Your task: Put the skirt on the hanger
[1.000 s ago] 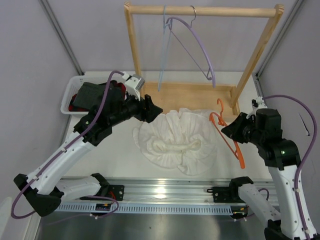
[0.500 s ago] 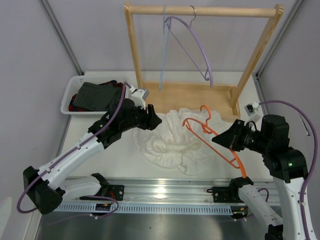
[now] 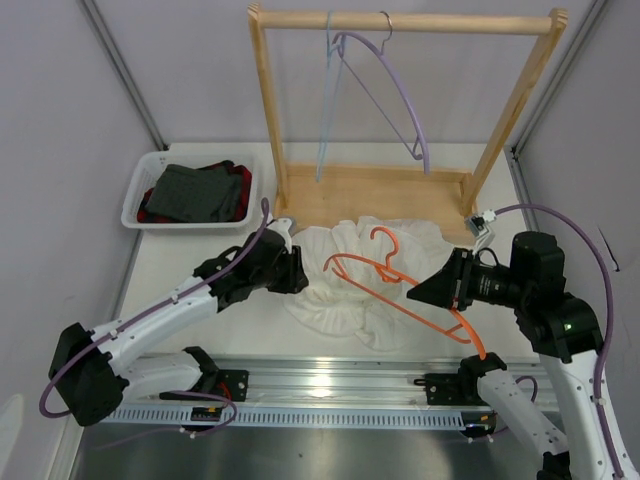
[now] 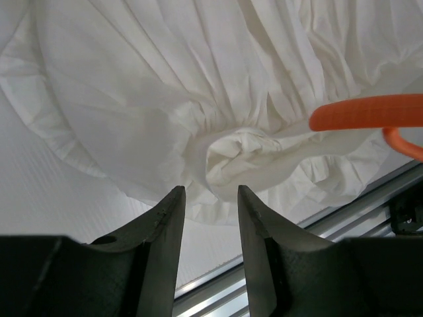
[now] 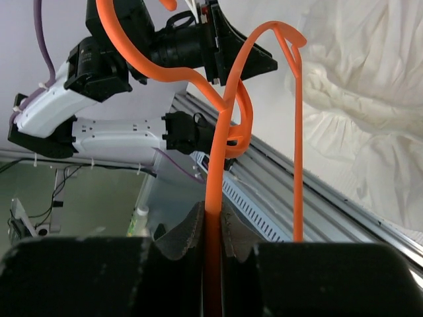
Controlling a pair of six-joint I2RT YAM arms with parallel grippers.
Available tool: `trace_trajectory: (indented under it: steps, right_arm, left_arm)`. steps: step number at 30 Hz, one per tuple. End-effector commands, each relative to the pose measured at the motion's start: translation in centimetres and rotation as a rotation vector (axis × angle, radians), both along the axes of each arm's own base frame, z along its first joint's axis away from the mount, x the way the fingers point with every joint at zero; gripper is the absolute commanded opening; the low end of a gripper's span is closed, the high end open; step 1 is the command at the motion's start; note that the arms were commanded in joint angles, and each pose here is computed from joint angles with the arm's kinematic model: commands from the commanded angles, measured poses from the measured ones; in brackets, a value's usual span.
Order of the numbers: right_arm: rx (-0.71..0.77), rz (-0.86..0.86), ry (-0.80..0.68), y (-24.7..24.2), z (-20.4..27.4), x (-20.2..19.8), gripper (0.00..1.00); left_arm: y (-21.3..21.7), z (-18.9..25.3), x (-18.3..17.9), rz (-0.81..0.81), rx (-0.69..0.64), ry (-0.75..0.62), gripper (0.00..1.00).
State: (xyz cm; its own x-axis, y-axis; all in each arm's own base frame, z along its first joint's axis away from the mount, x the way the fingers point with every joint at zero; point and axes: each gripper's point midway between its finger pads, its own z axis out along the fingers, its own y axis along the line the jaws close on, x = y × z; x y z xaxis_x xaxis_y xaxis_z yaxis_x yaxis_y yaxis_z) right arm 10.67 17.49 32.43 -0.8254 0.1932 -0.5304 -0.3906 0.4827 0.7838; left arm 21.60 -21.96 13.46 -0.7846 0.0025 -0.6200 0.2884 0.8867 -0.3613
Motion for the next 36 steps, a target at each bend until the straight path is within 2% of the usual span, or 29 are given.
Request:
trace_trajectory:
  steps: [1,8,25,29,36]
  right_arm:
    - [0.039,0.063,-0.041,0.8,0.6,-0.6,0.0]
    - [0.016,0.097,-0.029,1.6,-0.7,-0.9,0.0]
    - [-0.082,0.117,-0.009,2.1,-3.8,-0.1,0.0]
    - [-0.079,0.147,-0.004,2.7,-4.2,-0.1,0.0]
    - [-0.102,0.164,-0.002,3.4,-5.5,0.6,0.0]
  left_arm:
    - [-0.5,-0.1,-0.6,0.017,-0.016,0.005,0.45]
    - [-0.9,-1.5,-0.2,0.029,0.02,0.023,0.46]
    - [-2.2,-4.0,0.5,0.025,0.05,0.059,0.37]
    - [-2.5,-4.3,0.6,0.017,0.057,0.067,0.29]
    - [-3.0,-3.4,0.5,-0.007,0.045,0.054,0.02]
